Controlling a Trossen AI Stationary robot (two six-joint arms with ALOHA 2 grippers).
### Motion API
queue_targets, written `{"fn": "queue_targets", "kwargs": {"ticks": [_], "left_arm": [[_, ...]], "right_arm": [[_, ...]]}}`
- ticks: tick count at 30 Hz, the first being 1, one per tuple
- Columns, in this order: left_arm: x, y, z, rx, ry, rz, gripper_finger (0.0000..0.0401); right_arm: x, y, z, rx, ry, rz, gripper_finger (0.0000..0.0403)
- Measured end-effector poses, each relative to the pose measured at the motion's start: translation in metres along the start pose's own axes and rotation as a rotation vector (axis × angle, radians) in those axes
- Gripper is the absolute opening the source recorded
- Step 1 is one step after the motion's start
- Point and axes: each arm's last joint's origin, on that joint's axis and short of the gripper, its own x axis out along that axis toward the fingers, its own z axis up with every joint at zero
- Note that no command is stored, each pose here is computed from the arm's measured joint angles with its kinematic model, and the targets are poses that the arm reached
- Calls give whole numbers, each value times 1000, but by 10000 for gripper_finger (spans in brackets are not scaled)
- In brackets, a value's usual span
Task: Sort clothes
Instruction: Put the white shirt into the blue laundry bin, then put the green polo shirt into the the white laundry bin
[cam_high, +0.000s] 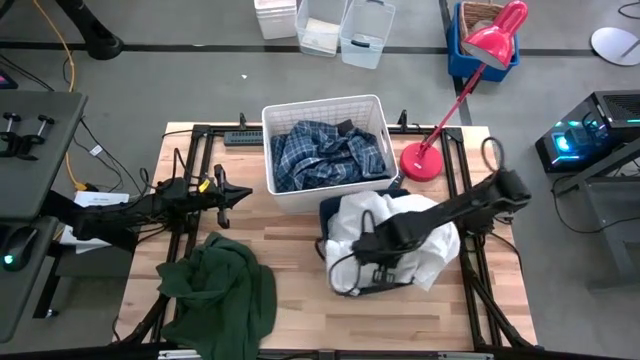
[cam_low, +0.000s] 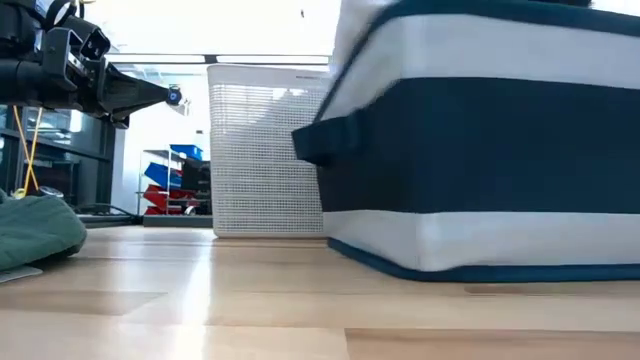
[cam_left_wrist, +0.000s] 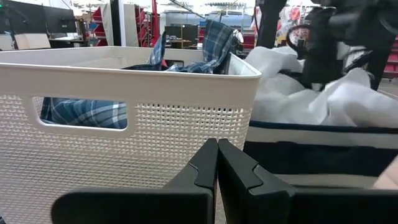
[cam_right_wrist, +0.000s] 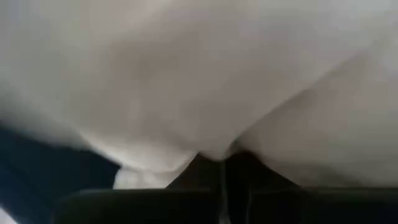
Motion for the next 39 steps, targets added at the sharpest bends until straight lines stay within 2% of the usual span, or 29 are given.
{"fn": "queue_targets", "kwargs": {"ticks": [4,6,9,12,16,20,23,25,28,33,35,39], "left_arm": [[0,0,0,0,0,0,0],[0,0,0,0,0,1,0],[0,0,0,0,0,0,0],[0,0,0,0,0,0,0],[0,0,0,0,0,0,0],[0,0,0,0,0,0,0],[0,0,0,0,0,0,0],[0,0,0,0,0,0,0],[0,0,0,0,0,0,0],[0,0,0,0,0,0,0],[0,0,0,0,0,0,0],[0,0,0,0,0,0,0]], "right_arm": [[-2,-6,-7,173,-126,77,14],[-3,-6,-6,215,-158,95,31],[-20,-2,-3,197,-203,133,68],[-46,2,-2,129,-229,143,109],[-95,4,-4,26,-283,122,160],[-145,-1,-9,-22,-388,71,196],[-172,-5,-8,15,-514,72,209],[-182,-3,3,55,-623,127,212],[-188,7,24,25,-763,194,213],[-177,19,49,44,-807,248,213],[-169,32,69,37,-876,321,213],[-134,68,114,-86,-968,487,213]]}}
